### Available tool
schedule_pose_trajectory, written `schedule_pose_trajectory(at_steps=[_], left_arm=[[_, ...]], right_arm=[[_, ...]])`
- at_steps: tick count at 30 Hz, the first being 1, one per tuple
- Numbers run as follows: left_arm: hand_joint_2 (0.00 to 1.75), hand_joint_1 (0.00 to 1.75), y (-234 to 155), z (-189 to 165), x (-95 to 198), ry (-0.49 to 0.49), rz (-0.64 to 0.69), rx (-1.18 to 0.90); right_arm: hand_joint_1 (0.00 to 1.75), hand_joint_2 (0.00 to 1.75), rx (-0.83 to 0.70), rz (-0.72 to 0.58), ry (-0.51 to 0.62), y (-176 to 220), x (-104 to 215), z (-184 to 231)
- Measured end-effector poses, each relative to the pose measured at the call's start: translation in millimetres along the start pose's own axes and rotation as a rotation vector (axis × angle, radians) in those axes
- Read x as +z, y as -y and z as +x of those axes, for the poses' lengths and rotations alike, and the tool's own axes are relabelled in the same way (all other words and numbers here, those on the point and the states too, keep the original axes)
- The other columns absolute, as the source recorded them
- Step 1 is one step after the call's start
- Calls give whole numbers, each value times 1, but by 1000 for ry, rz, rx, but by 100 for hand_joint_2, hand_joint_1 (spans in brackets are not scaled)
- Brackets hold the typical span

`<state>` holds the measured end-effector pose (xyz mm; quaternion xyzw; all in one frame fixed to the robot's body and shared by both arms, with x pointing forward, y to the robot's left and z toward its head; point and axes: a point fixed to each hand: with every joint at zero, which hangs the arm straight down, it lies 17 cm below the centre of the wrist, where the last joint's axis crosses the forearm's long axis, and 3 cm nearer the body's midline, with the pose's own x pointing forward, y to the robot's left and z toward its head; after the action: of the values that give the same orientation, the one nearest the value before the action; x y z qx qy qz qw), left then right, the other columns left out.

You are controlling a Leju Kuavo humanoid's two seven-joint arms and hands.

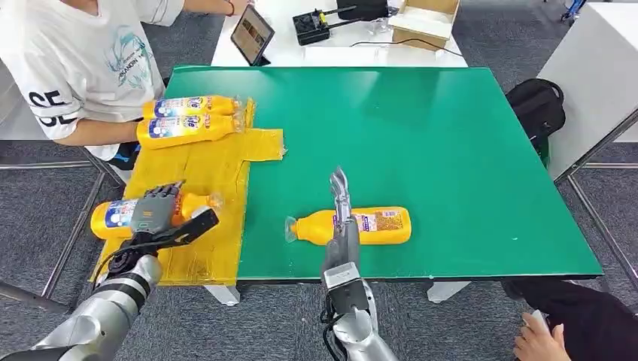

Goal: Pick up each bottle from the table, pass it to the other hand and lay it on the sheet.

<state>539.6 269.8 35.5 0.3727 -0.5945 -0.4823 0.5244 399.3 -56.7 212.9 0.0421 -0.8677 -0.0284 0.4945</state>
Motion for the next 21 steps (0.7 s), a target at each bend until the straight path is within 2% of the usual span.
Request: schedule_pose_trajectory(at_steps=[8,9,21], left_arm=[[0,0,6,3,2,-2,-21,94],[0,0,7,4,1,-1,-30,122],[0,0,4,26,-6,-1,-86,644]], right_arm=[[0,0,0,8,-12,-2,2,-4],[0,175,-1,10,-15,-2,2,-5],[0,175,-25,32,-64,-6,6,-18]])
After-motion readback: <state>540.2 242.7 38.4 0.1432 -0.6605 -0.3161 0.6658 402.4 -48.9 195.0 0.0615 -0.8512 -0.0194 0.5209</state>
